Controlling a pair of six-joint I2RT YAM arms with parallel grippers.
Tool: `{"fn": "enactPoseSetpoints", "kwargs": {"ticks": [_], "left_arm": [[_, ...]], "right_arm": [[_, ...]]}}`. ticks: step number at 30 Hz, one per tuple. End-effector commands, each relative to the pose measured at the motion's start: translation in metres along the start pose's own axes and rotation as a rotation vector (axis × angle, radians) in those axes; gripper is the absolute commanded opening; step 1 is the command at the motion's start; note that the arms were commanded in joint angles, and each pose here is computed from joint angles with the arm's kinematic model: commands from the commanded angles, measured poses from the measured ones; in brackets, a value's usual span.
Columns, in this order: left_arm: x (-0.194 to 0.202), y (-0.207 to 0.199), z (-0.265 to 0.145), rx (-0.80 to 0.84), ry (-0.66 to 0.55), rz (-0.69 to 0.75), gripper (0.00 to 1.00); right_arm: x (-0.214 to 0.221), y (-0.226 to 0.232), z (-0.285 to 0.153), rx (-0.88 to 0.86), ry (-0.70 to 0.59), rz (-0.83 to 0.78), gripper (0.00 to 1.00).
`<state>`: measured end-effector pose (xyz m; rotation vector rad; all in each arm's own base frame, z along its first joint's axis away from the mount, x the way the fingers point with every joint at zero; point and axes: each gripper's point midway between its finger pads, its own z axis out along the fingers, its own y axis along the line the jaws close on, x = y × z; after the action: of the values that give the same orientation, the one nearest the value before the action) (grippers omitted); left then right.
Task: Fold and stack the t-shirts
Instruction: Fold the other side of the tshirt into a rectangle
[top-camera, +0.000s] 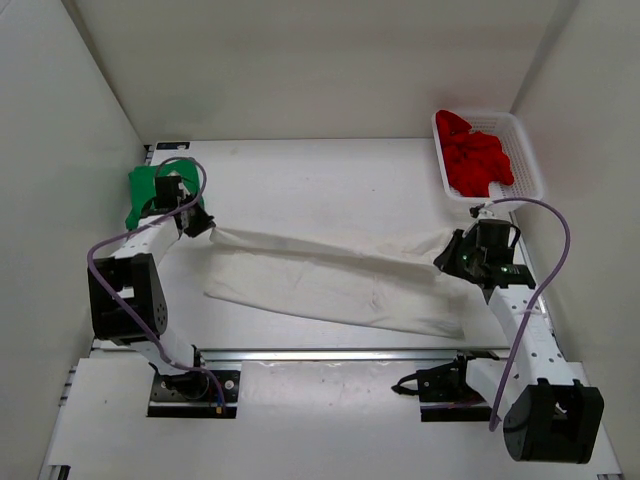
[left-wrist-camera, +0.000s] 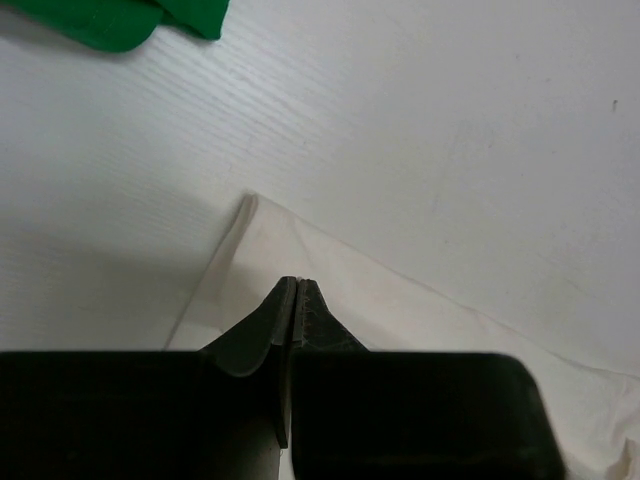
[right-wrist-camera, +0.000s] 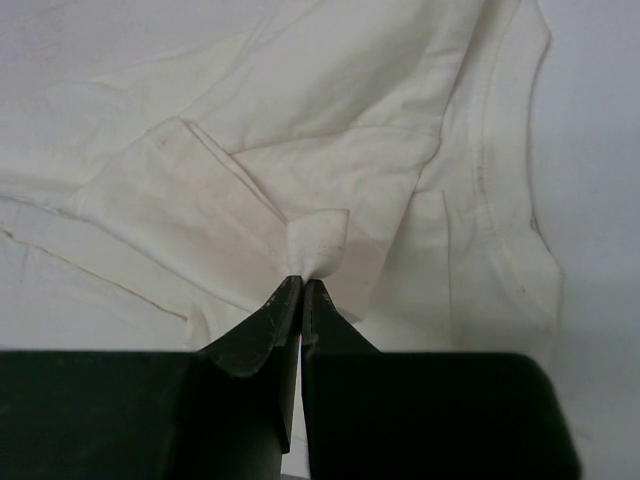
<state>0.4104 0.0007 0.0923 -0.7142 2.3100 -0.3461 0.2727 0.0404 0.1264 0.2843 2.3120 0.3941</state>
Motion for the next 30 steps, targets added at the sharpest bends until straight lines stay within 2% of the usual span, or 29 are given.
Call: {"fn": "enactPoseSetpoints", "kwargs": {"ticks": [1,4,8,11,14,15,17,18,21,24,26,27,30], "left_arm": [[0.004,0.015,-0.01,-0.017,-0.011,-0.019,0.0],[0.018,0.025,-0.008,0.002,0.032,-0.09,0.03],[0.022,0.029,-0.011,0.03,0.044,-0.173,0.2],[-0.002,0.02,-0.027,0.06,-0.056,-0.206,0.27],[-0.021,-0.005,-0.049,0.07,-0.171,-0.138,0.28],[-0.025,-0.011,-0.055,0.076,-0.195,-0.113,0.28],[-0.028,-0.028,-0.066,0.114,-0.245,-0.064,0.3],[-0.027,-0.036,-0.069,0.132,-0.249,-0.049,0.31],[0.0,-0.073,-0.07,0.203,-0.204,0.032,0.3],[0.052,-0.125,-0.07,0.325,-0.128,0.119,0.29],[0.082,-0.146,-0.07,0.371,-0.079,0.152,0.28],[0.1,-0.159,-0.072,0.416,-0.045,0.174,0.29],[0.137,-0.176,-0.074,0.487,0.036,0.217,0.26]], "right_arm": [[0.016,-0.005,-0.005,0.021,0.022,0.032,0.0],[0.043,-0.012,-0.001,0.035,0.086,0.103,0.0],[0.064,-0.013,-0.006,0.045,0.089,0.119,0.01],[0.065,-0.003,-0.01,0.067,0.091,0.071,0.02],[0.073,-0.007,-0.015,0.082,0.14,0.065,0.05],[0.065,-0.008,-0.019,0.089,0.111,0.061,0.07],[0.055,-0.006,-0.026,0.089,0.062,0.039,0.2],[0.052,-0.002,-0.028,0.073,0.06,0.031,0.21],[0.039,0.006,-0.024,0.044,0.04,0.014,0.22],[0.036,0.031,0.004,-0.047,0.042,-0.03,0.19],[0.04,0.043,0.024,-0.045,0.064,-0.083,0.18],[0.034,0.051,0.034,-0.074,0.032,-0.098,0.19],[0.032,0.074,0.051,-0.19,0.062,-0.113,0.27]]}}
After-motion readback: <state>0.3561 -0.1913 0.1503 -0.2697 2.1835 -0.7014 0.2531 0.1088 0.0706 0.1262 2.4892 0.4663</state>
